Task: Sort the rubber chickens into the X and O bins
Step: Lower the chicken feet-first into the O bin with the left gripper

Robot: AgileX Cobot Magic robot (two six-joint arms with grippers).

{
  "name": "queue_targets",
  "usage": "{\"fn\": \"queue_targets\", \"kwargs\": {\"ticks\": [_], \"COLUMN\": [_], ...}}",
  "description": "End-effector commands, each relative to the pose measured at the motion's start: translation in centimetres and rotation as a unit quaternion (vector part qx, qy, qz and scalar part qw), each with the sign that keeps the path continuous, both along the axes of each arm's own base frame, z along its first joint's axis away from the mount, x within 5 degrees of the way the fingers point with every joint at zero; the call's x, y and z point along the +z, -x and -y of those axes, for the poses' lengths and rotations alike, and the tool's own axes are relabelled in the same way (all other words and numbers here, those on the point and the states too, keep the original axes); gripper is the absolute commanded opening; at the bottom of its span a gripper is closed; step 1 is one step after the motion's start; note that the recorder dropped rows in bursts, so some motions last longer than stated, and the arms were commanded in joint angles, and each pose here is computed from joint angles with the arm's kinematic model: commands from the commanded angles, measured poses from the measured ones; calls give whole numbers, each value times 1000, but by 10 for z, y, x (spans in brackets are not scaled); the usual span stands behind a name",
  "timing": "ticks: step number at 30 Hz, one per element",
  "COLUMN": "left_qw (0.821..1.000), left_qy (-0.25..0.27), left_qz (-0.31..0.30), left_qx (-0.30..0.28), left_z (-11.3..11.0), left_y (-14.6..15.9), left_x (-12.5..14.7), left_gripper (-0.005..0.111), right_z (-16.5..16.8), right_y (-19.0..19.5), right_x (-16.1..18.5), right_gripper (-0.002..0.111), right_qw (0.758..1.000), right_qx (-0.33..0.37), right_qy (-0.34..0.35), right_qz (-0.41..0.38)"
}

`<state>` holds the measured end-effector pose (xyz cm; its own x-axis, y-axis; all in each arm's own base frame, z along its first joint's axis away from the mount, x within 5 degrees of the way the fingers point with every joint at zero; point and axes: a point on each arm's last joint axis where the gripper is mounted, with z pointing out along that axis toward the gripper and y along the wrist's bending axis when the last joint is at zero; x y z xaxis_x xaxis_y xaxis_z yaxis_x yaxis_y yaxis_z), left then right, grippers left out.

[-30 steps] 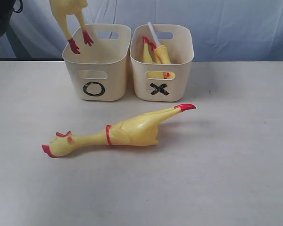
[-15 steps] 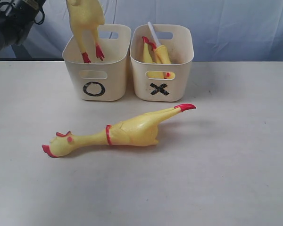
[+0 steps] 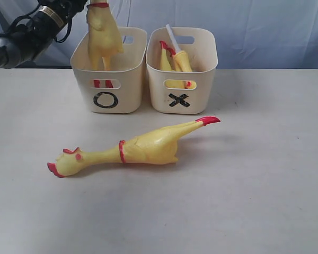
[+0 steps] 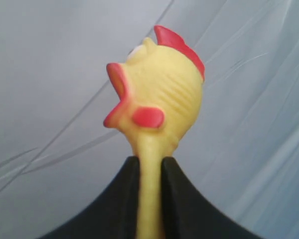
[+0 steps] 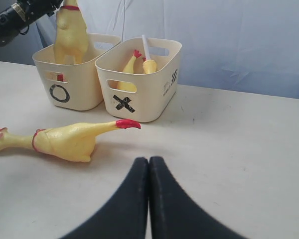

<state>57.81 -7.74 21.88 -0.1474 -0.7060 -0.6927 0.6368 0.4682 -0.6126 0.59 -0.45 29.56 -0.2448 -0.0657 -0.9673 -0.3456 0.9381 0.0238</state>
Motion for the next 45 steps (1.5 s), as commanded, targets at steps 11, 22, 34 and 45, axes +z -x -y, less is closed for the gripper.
{"fn": "queue_targets", "kwargs": {"ticks": [11, 22, 34, 45], "left_qw": [996, 981, 961, 962], "left_qy": [-76, -180, -256, -255], "left_qz": [-25, -33, -46, -46], "left_qx": [27, 66, 89, 89], "left_z": [28, 47, 59, 59], "left_y": [-2, -3, -3, -3], "left_x": [-9, -21, -30, -30], "left_gripper": [0, 0, 31, 41], "right_z": [1, 1, 1, 1], "right_y": [0, 0, 0, 0], "right_x": [-1, -1, -1, -1], "right_gripper": [0, 0, 0, 0], "right_qw": [1000, 1000, 1000, 1000], "right_qx": [-4, -4, -4, -4], "right_qy": [4, 4, 4, 2], "right_qz": [4, 4, 4, 5]}}
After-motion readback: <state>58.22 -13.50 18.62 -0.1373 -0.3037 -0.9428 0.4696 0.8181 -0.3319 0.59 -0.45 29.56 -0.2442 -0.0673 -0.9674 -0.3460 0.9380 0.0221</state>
